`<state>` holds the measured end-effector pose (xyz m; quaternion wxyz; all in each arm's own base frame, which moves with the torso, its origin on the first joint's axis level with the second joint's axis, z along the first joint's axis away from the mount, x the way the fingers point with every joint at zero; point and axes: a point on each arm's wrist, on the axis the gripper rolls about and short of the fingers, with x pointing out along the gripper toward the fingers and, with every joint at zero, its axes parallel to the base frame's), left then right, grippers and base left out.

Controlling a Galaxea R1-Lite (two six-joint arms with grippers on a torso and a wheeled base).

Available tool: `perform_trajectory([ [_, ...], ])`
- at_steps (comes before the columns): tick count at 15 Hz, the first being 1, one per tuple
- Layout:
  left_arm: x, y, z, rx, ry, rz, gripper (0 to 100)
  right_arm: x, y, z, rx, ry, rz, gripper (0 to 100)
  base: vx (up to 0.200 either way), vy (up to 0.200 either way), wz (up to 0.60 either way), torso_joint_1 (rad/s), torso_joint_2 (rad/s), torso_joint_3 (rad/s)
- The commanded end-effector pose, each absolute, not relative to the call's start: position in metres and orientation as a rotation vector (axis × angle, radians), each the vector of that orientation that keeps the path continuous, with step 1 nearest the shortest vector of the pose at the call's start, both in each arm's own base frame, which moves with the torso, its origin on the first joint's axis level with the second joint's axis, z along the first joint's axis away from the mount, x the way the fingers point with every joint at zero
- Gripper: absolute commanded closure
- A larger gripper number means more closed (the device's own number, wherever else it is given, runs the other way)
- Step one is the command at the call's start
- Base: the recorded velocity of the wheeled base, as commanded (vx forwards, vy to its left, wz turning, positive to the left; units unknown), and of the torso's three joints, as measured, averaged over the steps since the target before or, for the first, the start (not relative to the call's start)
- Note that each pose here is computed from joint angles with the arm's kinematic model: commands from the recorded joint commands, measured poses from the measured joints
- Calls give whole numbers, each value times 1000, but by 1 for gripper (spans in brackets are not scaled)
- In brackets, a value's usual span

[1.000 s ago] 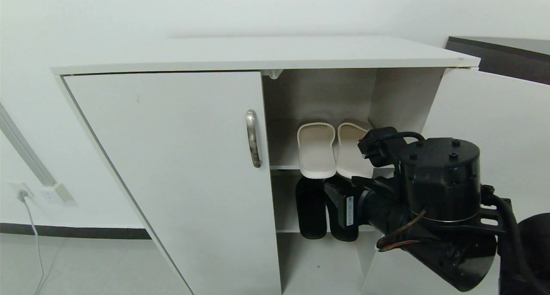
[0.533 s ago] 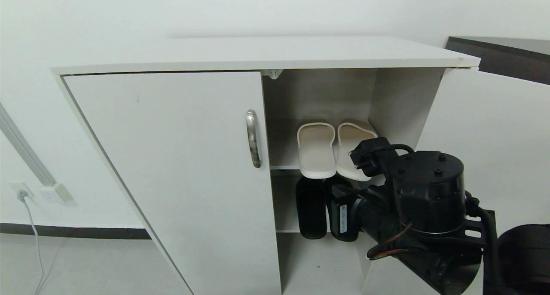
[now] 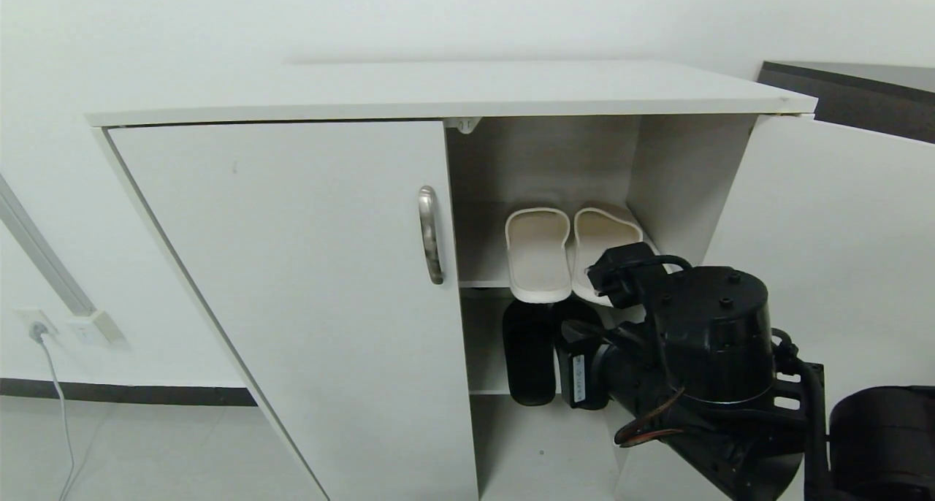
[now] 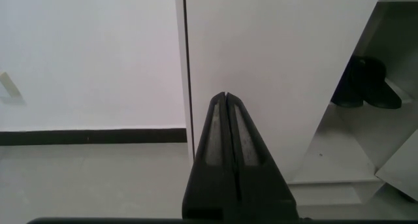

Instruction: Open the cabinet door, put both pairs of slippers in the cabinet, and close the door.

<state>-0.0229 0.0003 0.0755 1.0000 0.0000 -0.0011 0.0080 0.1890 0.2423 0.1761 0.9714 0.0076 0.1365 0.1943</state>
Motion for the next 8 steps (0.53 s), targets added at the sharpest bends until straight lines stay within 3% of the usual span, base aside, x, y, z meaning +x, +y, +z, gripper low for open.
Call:
perform_trajectory([
  [1, -23, 0, 76, -2, -2, 17, 100, 189, 243, 173, 7, 284, 391, 100, -200, 0, 0, 7, 2, 2],
  [8, -23, 0, 76, 0, -2, 17, 100, 189, 241, 162, -15, 313, 384, 100, -200, 0, 0, 3, 2, 4],
])
